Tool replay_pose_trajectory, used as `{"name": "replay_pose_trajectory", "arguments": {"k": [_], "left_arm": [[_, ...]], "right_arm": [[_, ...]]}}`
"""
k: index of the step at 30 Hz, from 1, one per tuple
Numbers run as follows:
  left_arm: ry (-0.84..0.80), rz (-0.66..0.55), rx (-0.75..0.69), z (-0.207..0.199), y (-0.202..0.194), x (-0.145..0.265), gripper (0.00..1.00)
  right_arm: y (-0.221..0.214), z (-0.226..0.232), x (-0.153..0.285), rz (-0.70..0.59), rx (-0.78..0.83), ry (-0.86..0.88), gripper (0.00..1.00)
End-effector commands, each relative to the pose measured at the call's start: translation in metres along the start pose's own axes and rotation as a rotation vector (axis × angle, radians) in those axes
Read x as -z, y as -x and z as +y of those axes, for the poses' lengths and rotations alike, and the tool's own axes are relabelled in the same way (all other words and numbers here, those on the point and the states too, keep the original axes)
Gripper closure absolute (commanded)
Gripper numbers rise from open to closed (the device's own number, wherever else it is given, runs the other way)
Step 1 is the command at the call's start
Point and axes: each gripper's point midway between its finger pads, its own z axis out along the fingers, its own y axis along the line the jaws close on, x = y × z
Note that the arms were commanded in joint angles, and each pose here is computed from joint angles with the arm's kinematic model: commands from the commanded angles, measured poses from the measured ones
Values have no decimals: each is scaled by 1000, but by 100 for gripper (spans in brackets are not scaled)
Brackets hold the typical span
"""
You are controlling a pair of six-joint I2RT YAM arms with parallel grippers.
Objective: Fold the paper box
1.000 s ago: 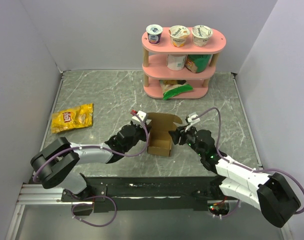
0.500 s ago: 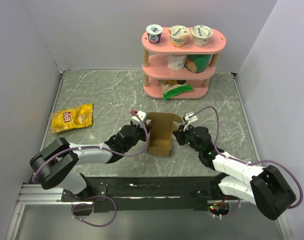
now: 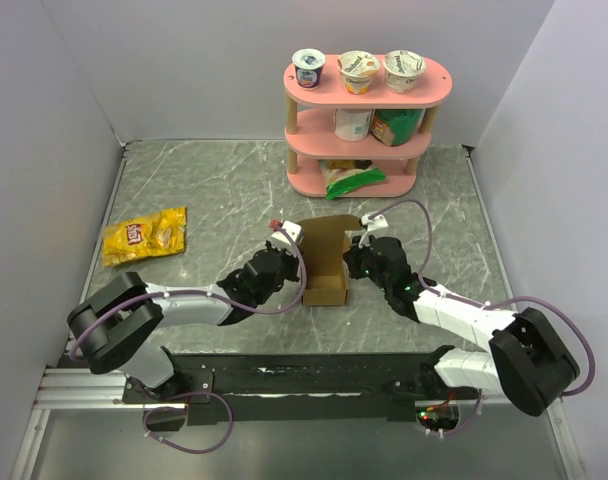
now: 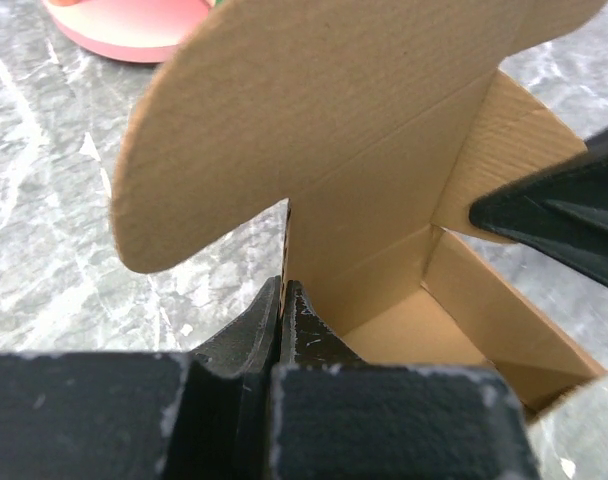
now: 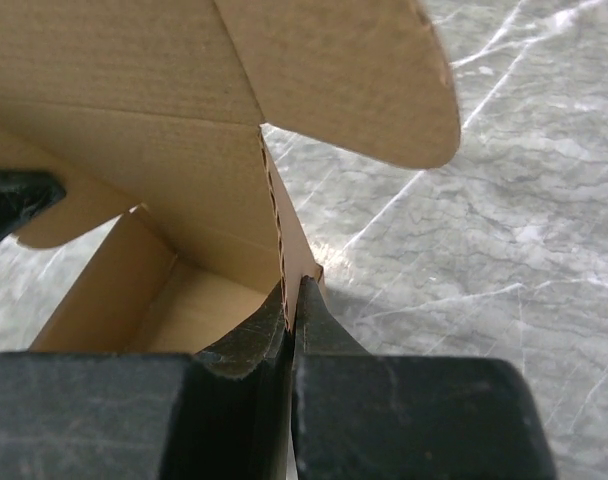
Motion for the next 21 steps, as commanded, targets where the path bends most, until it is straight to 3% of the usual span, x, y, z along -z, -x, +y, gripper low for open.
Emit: {"name": "replay_pose_trajectory", "arguments": {"k": [1,13,21], "left_arm": [[23,12,14,-8,-1,-6,99],[119,19,148,-1,-9,-9,99],[123,23,169,-4,-15,-6,99]], "right_arm": [[13,20,-5,-21,-19,-21,100],[-24,30,5,26,-15,-123,100],[-14,46,6,24,-26,-177,100]]}}
